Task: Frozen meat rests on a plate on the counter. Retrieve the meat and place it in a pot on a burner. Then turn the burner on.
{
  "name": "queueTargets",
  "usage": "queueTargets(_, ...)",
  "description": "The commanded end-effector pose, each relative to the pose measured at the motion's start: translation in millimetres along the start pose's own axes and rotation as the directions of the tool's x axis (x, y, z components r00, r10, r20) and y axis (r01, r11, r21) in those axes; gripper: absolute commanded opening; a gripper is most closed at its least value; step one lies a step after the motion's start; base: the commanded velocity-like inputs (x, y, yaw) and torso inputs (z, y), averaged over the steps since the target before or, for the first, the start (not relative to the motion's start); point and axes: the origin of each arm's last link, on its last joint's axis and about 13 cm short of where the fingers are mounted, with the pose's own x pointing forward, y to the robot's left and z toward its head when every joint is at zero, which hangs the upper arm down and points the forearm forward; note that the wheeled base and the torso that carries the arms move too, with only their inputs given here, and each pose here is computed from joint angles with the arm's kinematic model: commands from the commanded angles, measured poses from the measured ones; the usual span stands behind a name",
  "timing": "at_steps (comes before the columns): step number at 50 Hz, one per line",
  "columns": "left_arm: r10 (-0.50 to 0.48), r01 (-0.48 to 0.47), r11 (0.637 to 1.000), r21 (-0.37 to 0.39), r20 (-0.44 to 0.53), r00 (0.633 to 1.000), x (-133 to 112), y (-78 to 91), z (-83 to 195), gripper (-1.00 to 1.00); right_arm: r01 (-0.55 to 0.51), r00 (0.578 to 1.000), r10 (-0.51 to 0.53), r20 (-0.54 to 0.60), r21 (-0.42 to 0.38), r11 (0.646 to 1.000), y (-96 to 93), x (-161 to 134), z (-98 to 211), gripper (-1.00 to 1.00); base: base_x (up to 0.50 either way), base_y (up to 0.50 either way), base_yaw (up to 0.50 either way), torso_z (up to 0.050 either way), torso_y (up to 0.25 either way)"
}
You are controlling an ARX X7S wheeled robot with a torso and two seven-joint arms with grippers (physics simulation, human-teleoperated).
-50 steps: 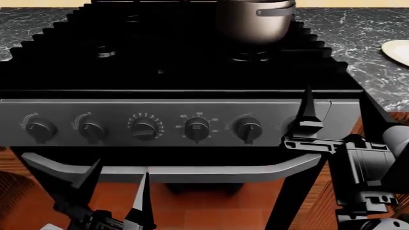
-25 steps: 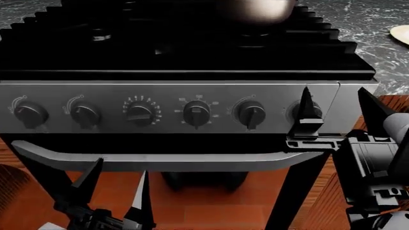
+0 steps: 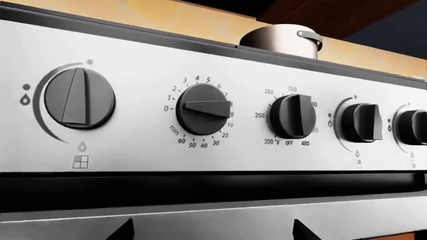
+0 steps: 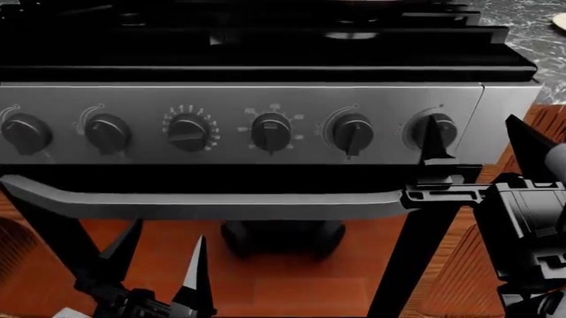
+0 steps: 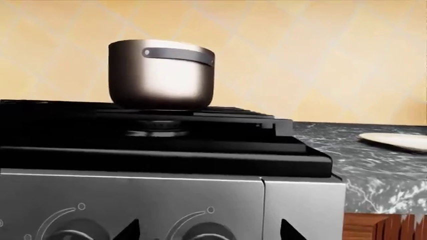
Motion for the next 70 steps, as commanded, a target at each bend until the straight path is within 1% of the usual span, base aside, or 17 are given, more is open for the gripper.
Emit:
queueTargets(1, -0.001, 0.001, 1.000, 0.003, 0.001, 1.000, 2, -0.9, 0, 1.00, 0.005, 1.000, -0.005, -0.003, -0.012, 1.000, -3.0, 1, 4, 1.00, 0.00, 0.00, 0.00, -0.050, 0.000)
queueTargets(5, -0.004, 0.004, 1.000, 0.002, 0.006, 1.000, 2, -1.3, 0, 1.00, -0.007, 1.000, 0.007, -0.017, -0.016, 1.000, -2.5, 2, 4, 1.00, 0.00, 0.00, 0.00, -0.050, 0.000)
queueTargets(12, 0.000, 0.000, 1.000, -0.008, 0.004, 1.000, 2, -0.6, -1, 1.00, -0.049, 0.996, 0.047, -0.076, -0.026, 0.998, -2.7, 2, 10, 1.00, 0.00, 0.00, 0.00, 0.000, 0.000)
queueTargets(15, 0.001, -0.001, 1.000, -0.019, 0.002, 1.000, 2, 0.0, 0, 1.00, -0.060, 0.993, 0.059, -0.102, -0.011, 0.998, -4.2, 2, 14, 1.00, 0.00, 0.00, 0.00, 0.000, 0.000)
queueTargets(24, -0.004, 0.004, 1.000, -0.031, 0.016, 1.000, -1, 0.0, 4, 1.00, -0.046, 0.982, 0.045, -0.182, -0.005, 0.999, -9.3, 0, 23, 1.00, 0.00, 0.00, 0.00, 0.000, 0.000)
queueTargets(32, -0.003, 0.004, 0.999, -0.033, 0.028, 1.000, -4, 1.8, 6, 1.00, -0.015, 0.972, 0.016, -0.232, 0.006, 1.000, -11.1, 2, 14, 1.00, 0.00, 0.00, 0.00, 0.000, 0.000)
queueTargets(41, 0.004, -0.003, 1.000, -0.028, 0.037, 0.999, -3, 3.1, 6, 1.00, -0.027, 0.967, 0.029, -0.255, 0.010, 1.000, -7.5, 12, 9, 1.00, 0.00, 0.00, 0.00, 0.000, 0.000)
queueTargets(50, 0.008, -0.007, 1.000, -0.029, 0.055, 0.998, -3, 3.0, 10, 1.00, -0.048, 0.968, 0.049, -0.245, 0.007, 0.999, -6.6, 21, 18, 1.00, 0.00, 0.00, 0.00, 0.000, 0.000)
queueTargets(54, 0.010, -0.008, 0.999, -0.033, 0.057, 0.998, -2, 2.6, 11, 1.00, -0.052, 0.969, 0.049, -0.244, -0.006, 0.999, -6.9, 26, 19, 1.00, 0.00, 0.00, 0.00, 0.000, 0.000)
queueTargets(59, 0.011, -0.009, 0.999, -0.038, 0.055, 0.998, -2, 1.6, 12, 1.00, -0.050, 0.966, 0.043, -0.255, -0.022, 0.999, -8.5, 30, 16, 1.00, 0.00, 0.00, 0.00, 0.000, 0.000)
queueTargets(70, 0.022, -0.020, 0.999, -0.045, 0.055, 0.998, -1, 2.1, 13, 1.00, -0.051, 0.957, 0.044, -0.288, -0.017, 0.999, -7.8, 32, 7, 1.00, 0.00, 0.00, 0.00, 0.000, 0.000)
